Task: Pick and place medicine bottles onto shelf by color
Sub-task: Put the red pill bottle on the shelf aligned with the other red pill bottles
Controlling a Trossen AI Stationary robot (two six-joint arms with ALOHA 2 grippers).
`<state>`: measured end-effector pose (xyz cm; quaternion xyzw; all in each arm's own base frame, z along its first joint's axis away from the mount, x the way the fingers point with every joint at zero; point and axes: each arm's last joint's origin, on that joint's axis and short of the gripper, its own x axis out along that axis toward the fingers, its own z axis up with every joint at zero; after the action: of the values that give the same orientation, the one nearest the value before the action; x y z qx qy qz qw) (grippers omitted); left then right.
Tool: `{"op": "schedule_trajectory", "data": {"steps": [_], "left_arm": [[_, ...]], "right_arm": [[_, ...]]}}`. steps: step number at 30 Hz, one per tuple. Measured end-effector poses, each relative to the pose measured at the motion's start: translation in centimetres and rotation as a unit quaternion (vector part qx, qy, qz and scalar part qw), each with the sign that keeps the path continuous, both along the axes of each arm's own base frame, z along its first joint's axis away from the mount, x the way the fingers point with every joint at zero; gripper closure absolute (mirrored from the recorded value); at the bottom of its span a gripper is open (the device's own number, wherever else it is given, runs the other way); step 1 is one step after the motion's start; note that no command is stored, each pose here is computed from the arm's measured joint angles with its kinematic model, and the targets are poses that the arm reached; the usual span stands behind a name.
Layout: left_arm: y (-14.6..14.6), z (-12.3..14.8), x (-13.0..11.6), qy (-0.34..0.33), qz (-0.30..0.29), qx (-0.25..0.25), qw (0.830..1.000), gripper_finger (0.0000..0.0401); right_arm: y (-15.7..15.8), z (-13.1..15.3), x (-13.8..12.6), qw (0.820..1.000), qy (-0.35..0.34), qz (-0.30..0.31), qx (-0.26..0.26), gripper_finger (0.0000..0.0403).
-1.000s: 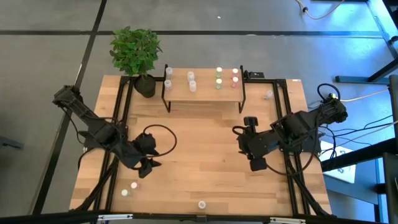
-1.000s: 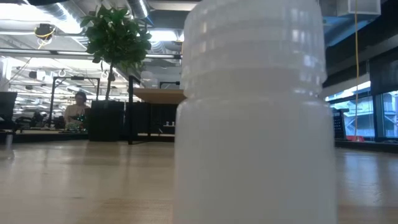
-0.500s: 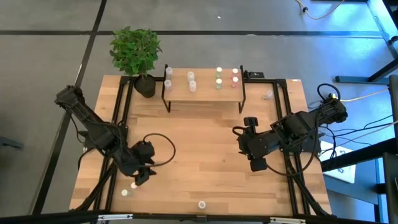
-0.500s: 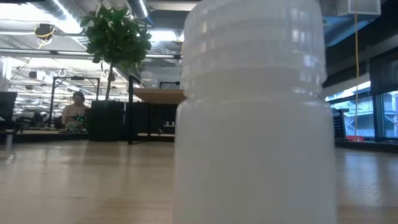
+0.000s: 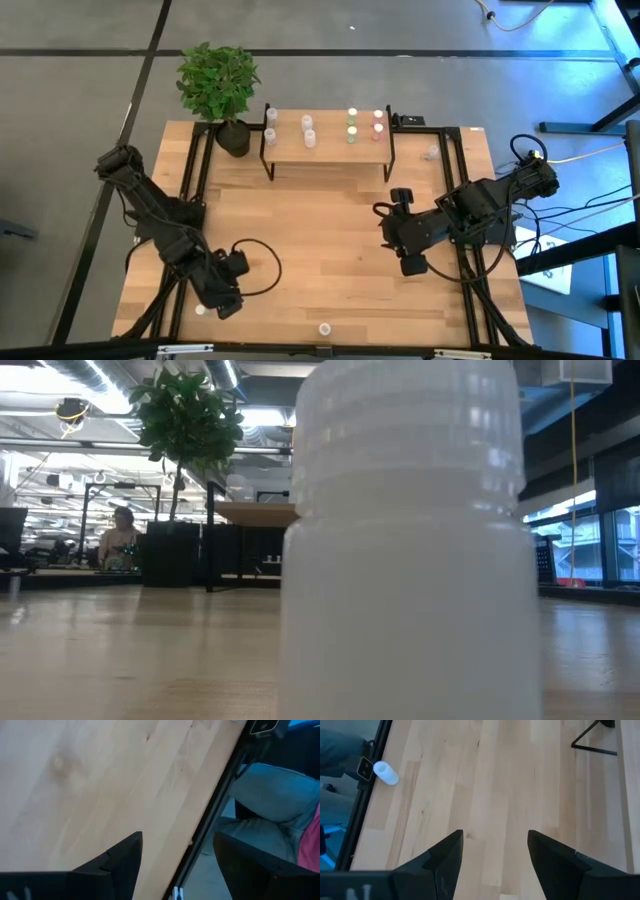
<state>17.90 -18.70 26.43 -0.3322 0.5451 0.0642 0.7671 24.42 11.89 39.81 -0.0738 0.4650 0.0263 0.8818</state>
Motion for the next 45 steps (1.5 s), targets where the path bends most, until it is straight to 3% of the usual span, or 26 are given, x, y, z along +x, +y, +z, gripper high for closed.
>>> {"op": "schedule_trajectory", "data": {"steps": [10,16,26,34,45], "left_arm": [[0.5,2.3,-0.8,0.029,0.028,0.03,0.999,0.0164],[-0.7,3.5,-1.1,0.022,0.027,0.023,0.999,0.0164],[-4.4,2.0,-1.6,0.081,0.074,0.017,0.994,0.0164],[-5.5,1.2,-3.5,0.14,0.113,0.022,0.984,0.0164],[-7.1,-0.3,-4.5,0.123,0.125,0.055,0.983,0.0164]], "right_arm": [[0.1,0.1,0.2,1.0,-0.01,0.001,0.005,0.0179],[0.1,0.1,0.2,1.0,-0.01,0.001,0.005,0.0179],[0.3,0.3,0.5,0.999,-0.03,0.029,-0.006,0.0179],[0.3,0.4,0.6,0.999,-0.037,0.032,-0.005,0.0179],[0.4,0.3,0.7,0.999,-0.035,0.031,-0.005,0.0179]]}}
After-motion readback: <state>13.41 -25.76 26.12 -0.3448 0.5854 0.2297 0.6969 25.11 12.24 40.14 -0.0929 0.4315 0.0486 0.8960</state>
